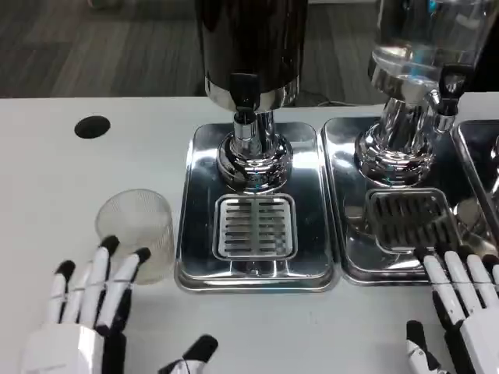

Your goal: Grasp the cup under the faucet to collect the drink, then remove the cup.

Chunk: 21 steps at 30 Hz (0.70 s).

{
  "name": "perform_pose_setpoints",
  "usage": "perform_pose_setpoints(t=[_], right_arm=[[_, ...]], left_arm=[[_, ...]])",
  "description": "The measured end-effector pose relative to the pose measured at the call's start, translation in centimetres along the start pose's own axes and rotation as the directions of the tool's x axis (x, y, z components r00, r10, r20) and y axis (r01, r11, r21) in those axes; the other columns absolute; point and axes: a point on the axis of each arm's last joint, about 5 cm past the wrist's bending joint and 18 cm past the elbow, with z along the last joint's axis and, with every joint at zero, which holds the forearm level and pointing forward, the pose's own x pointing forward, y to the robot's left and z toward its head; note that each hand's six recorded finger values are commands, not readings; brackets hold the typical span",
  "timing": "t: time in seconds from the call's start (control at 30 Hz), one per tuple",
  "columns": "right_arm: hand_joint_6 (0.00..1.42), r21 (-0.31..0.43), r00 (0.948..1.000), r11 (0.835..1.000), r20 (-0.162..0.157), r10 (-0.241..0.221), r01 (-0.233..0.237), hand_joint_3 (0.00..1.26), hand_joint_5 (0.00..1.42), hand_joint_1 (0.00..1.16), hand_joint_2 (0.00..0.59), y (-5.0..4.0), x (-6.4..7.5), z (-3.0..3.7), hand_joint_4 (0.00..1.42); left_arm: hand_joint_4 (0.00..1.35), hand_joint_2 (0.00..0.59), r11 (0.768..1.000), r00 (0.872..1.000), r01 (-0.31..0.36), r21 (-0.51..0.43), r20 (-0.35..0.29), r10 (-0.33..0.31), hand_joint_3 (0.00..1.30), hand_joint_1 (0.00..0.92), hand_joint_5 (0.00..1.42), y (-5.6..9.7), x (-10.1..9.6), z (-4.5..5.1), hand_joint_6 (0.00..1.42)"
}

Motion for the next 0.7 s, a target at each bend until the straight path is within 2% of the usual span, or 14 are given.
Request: perform_pose_setpoints(t=[0.1, 0.2, 0.3, 0.37, 0.43, 0.5, 0.7], right_arm=[[0.0, -0.001, 1.0, 1.0, -0.002, -0.001, 0.001, 0.04, 0.0, 0.15, 0.489, -0.02, 0.0, -0.04, 0.0], [0.0, -0.001, 1.0, 1.0, 0.0, -0.007, 0.007, 0.05, 0.0, 0.16, 0.489, -0.04, 0.2, -0.03, 0.0], [0.0, 0.0, 1.0, 1.0, 0.0, -0.008, 0.008, 0.05, 0.0, 0.16, 0.489, -0.04, 0.2, -0.04, 0.0], [0.0, 0.0, 0.9999, 1.0, 0.005, -0.011, 0.011, 0.05, 0.0, 0.16, 0.489, -0.05, 0.5, -0.01, 0.0], [0.0, -0.001, 0.9999, 1.0, 0.005, -0.012, 0.012, 0.06, 0.0, 0.16, 0.489, -0.06, 0.5, -0.04, 0.0], [0.0, -0.001, 0.9999, 1.0, 0.005, -0.01, 0.01, 0.06, 0.0, 0.16, 0.489, -0.06, 0.6, -0.04, 0.0], [0.0, 0.003, 1.0, 1.0, 0.002, -0.005, 0.005, 0.07, 0.0, 0.16, 0.489, -0.06, 0.5, -0.05, 0.0]], left_arm=[[0.0, 0.052, 0.999, 0.998, -0.055, -0.003, 0.012, 0.055, 0.19, 0.0, 0.11, 0.8, 0.7, 0.25, 0.03], [0.0, 0.035, 0.994, 0.994, -0.107, 0.006, -0.002, 0.107, 0.15, 0.0, 0.1, 2.1, 2.4, -0.14, 0.03], [0.0, 0.031, 0.996, 0.996, -0.085, 0.036, -0.017, 0.086, 0.13, 0.0, 0.09, 2.6, 2.9, -0.53, 0.03], [0.0, 0.027, 0.993, 0.999, -0.034, 0.11, -0.033, 0.038, 0.11, 0.0, 0.08, 3.4, 4.6, -1.37, 0.03], [0.0, 0.025, 0.991, 0.998, -0.033, 0.127, -0.042, 0.039, 0.11, 0.0, 0.08, 3.8, 5.5, -1.74, 0.03], [0.0, 0.021, 0.995, 0.996, -0.03, 0.091, -0.08, 0.038, 0.09, 0.0, 0.08, 4.1, 6.9, -2.17, 0.03], [0.0, 0.022, 1.0, 0.987, 0.018, 0.025, -0.159, -0.014, 0.06, 0.0, 0.08, 3.5, 8.8, -3.18, 0.03]])
